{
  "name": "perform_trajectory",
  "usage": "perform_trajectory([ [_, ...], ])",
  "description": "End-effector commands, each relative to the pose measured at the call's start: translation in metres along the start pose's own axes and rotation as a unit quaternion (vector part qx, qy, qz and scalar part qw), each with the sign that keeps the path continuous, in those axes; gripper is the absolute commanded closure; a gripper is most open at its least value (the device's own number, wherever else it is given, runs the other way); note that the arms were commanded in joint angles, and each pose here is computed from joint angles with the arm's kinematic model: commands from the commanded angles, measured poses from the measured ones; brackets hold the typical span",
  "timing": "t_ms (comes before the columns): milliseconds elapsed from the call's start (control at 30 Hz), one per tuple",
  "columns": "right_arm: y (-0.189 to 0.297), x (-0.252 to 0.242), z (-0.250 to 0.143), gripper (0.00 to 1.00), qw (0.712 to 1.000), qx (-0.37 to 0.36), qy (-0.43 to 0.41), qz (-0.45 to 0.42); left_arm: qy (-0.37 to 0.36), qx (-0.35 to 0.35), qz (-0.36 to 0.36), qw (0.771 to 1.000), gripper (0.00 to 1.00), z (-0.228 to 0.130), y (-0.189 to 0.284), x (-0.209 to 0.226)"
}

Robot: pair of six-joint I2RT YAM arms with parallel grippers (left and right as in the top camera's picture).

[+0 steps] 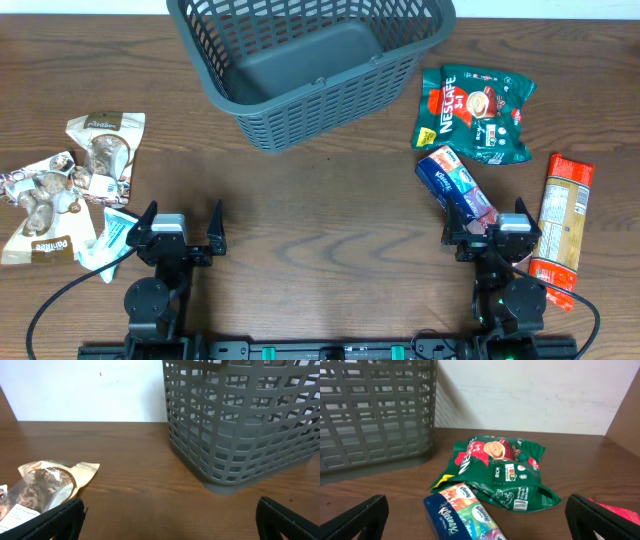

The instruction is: Pack container

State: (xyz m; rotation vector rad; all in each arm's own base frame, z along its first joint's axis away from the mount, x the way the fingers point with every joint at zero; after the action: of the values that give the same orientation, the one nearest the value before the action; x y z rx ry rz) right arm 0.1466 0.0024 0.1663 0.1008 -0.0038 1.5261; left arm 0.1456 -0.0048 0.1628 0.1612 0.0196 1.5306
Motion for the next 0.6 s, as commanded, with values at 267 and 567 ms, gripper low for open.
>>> perform_trajectory([
  [267,0.0,0.002,-0.001,0.01,0.999,0.0,-0.042,0.006,0.004,0.026,0.001,1.0,0.01,-0.012,-0.002,0.0],
  [567,0.007,0.013,0.035,0.01,0.99,-0.011,-0.122,0.071,0.159,0.024,0.005,0.987,0.01,0.011,0.006,0.002],
])
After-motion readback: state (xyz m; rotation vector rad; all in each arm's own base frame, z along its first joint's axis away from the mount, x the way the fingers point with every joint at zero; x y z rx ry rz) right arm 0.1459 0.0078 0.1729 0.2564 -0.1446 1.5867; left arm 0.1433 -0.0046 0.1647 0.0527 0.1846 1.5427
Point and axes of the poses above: each gripper's point midway between its finger pads, its own y axis back along the fingers, its own x axis along the line the jaws close on, z = x × y, the point moved 10 cm from there along y, back along the fingers, and after that the axes turned 6 degrees about -y, right-handed, at the moved point
